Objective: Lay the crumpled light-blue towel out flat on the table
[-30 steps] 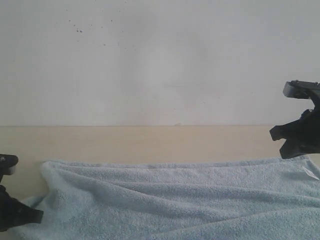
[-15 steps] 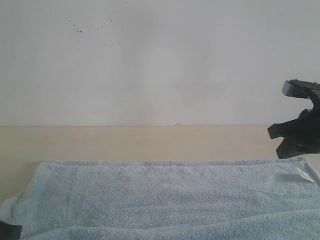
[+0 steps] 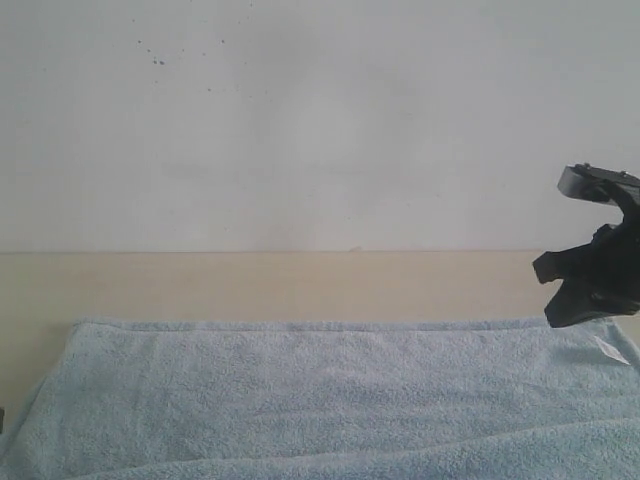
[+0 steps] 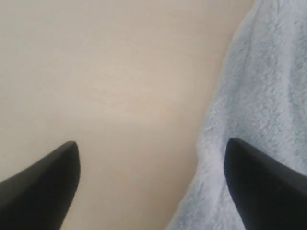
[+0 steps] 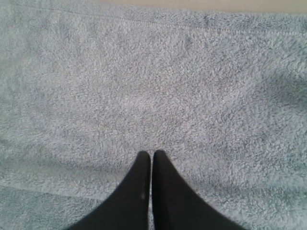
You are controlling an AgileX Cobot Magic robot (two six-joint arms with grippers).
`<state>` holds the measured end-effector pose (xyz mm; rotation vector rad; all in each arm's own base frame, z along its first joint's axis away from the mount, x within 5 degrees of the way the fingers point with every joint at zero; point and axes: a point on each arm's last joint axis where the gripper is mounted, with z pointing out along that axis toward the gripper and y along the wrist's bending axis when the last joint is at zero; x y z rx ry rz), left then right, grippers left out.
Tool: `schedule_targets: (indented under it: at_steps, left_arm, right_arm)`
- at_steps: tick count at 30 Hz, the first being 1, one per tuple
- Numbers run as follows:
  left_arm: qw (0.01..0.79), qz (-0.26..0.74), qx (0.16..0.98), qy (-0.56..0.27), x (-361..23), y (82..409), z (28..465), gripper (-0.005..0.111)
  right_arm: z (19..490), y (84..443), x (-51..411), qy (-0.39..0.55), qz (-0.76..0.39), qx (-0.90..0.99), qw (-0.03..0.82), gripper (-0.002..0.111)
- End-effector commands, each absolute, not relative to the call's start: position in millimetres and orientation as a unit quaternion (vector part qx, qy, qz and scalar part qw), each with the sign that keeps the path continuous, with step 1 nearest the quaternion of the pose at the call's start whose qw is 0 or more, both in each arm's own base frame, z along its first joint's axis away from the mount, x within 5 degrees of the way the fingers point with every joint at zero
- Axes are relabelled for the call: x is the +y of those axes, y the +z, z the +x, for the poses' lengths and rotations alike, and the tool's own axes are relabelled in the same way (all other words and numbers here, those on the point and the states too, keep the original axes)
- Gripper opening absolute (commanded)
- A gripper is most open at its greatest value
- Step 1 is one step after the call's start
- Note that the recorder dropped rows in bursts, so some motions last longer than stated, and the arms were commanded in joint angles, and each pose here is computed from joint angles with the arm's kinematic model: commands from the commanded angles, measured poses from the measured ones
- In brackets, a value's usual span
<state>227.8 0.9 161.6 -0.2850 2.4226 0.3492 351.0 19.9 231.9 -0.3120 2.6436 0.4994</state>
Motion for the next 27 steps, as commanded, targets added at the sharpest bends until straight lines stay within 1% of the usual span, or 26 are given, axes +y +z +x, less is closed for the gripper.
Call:
schedule_targets:
  at_steps: [1,5,9,11,12,13,14,17,18,22,27]
  left_arm:
    - [0.370,-0.100,0.916,0.113,-6,182,252,0.076]
    - [0.406,-0.061,0.904,0.122,-11,200,286,0.076]
    - [0.409,-0.036,0.900,0.145,-15,201,319,0.075]
    - [0.412,-0.024,0.898,0.153,-17,198,337,0.070]
    - [0.416,-0.020,0.896,0.153,-19,198,345,0.065]
    - [0.416,-0.021,0.896,0.153,-20,196,352,0.057]
    - [0.417,-0.019,0.896,0.149,-22,194,358,0.046]
    - [0.421,0.001,0.897,0.133,-28,190,373,0.004]
    - [0.421,0.006,0.898,0.129,-29,188,376,0.006]
    - [0.411,0.020,0.905,0.109,-35,175,385,0.006]
    - [0.388,0.046,0.913,0.115,-37,152,390,0.006]
  right_arm:
    - [351,236,23,0.191,-0.119,0.947,0.229,0.001]
    - [350,236,24,0.198,-0.122,0.946,0.224,0.001]
    - [350,236,24,0.198,-0.123,0.947,0.223,0.001]
    - [350,236,24,0.198,-0.123,0.947,0.223,0.001]
    - [350,236,24,0.197,-0.123,0.947,0.224,0.001]
    - [350,236,23,0.196,-0.122,0.946,0.226,0.001]
    - [350,237,23,0.194,-0.124,0.946,0.228,0.001]
    - [352,237,22,0.189,-0.124,0.945,0.236,0.001]
    - [353,237,22,0.187,-0.123,0.945,0.240,0.001]
    - [355,238,21,0.181,-0.122,0.943,0.250,0.001]
    - [355,238,21,0.179,-0.123,0.943,0.253,0.001]
